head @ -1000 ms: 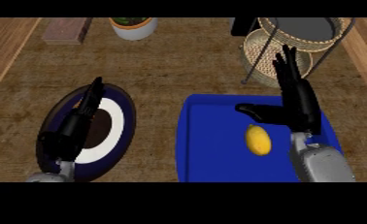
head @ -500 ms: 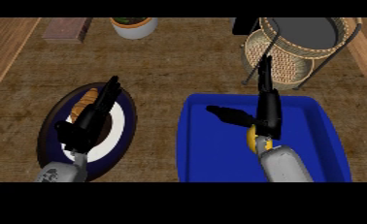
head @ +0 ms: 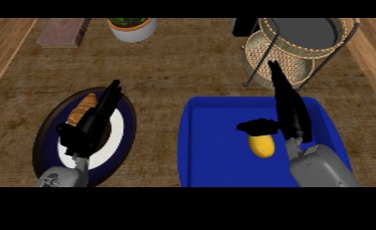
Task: Pick the lemon from the tray and place it in the tiered basket
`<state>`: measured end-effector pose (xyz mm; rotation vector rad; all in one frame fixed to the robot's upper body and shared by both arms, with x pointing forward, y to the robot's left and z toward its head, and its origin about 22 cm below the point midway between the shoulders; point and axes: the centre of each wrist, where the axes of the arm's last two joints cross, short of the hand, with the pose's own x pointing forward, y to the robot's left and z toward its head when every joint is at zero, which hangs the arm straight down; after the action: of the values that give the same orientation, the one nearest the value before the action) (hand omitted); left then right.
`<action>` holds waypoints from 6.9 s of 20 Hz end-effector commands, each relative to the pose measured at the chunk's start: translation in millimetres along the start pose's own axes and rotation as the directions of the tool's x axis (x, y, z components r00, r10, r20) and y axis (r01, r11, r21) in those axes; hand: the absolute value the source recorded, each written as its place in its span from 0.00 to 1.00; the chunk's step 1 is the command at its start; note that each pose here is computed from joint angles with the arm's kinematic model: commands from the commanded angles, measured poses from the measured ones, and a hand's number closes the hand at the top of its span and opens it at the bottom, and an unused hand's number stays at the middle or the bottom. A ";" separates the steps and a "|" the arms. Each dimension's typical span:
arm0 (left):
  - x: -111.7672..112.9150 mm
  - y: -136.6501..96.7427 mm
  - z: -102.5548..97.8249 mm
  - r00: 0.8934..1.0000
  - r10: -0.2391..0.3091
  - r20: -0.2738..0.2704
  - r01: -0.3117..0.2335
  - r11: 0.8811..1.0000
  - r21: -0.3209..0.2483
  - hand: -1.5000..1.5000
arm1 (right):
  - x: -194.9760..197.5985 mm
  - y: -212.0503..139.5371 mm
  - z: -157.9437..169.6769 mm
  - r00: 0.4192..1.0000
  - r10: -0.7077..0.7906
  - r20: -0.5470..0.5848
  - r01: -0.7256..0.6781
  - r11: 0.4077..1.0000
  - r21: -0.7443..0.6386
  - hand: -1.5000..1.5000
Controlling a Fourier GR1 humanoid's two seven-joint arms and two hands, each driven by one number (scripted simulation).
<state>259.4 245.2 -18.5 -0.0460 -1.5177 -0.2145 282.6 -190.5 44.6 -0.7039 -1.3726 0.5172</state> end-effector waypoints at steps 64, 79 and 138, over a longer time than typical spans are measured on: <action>0.0 3.7 -2.8 1.000 -0.008 0.017 0.008 1.000 -0.025 0.50 | -8.8 42.0 19.6 0.805 0.495 -0.327 -0.421 0.865 0.273 1.00; -2.2 -4.1 1.1 1.000 -0.001 0.012 0.001 1.000 -0.005 0.50 | -127.7 -164.0 -11.9 0.762 0.626 -0.166 -0.600 0.779 0.183 1.00; 9.7 -11.5 -14.9 0.999 0.016 0.027 -0.014 0.998 -0.061 0.50 | 90.5 -176.8 -195.1 0.978 -0.209 0.015 0.192 0.924 0.329 1.00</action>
<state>272.2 232.6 -13.5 -0.0965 -1.5383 -0.2502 473.0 -281.1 235.5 -0.3866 -1.4573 0.6386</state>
